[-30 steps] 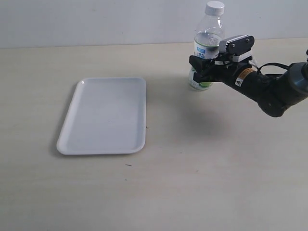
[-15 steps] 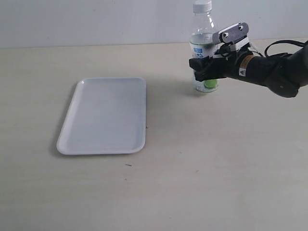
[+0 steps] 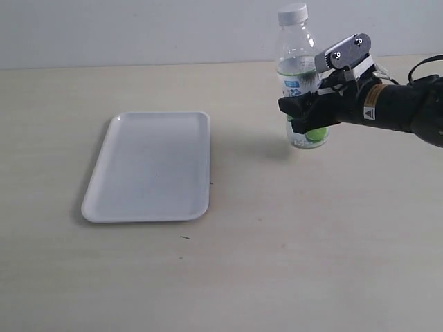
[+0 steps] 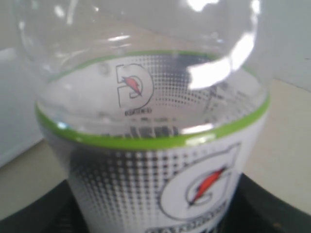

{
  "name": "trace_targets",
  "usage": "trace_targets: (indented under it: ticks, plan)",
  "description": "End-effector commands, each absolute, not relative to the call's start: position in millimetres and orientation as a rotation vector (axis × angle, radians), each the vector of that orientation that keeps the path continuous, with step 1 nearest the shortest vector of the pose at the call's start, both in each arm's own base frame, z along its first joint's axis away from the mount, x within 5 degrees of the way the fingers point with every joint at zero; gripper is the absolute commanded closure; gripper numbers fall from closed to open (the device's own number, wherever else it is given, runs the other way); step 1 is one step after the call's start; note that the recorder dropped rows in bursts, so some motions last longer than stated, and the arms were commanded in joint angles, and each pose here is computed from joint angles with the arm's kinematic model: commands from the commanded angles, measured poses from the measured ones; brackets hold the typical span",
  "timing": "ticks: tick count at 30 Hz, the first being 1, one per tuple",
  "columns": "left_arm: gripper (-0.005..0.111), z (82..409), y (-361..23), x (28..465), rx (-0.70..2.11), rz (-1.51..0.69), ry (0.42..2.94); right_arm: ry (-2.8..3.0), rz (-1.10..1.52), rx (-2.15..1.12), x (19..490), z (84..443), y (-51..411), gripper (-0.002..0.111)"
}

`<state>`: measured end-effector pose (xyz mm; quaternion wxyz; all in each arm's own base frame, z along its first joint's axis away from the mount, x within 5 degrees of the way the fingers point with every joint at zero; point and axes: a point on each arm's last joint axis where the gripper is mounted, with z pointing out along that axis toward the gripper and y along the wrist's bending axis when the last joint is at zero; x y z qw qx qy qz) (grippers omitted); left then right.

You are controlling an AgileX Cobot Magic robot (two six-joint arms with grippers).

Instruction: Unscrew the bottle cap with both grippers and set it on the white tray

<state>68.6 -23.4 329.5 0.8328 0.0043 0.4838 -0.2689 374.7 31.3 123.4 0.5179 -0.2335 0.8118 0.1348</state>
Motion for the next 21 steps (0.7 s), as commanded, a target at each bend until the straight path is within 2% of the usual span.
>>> trace_targets:
  ticks: [1,5,11,12,16,21]
  plan:
    - [0.107,357.2,-48.9,127.8,0.152,-0.581,1.306,1.920,0.337,-0.619,367.1,126.7,34.8,0.108]
    - [0.103,358.8,-72.7,183.4,0.304,-0.615,1.508,1.923,0.324,-0.676,361.7,122.2,35.8,0.108]
    - [0.064,338.0,-109.5,247.5,0.563,-0.821,1.735,1.905,0.319,-0.740,360.2,121.7,37.6,0.108]
    - [0.060,337.9,-114.6,254.2,0.603,-0.867,1.751,1.898,0.321,-0.748,360.0,122.0,38.1,0.108]
    - [0.056,326.7,-130.5,283.4,0.739,-1.011,1.889,1.832,0.347,-0.816,358.2,125.0,42.7,0.108]
    - [0.056,321.3,-142.3,312.6,0.723,-1.140,1.934,1.778,0.356,-0.885,356.2,126.7,46.1,0.108]
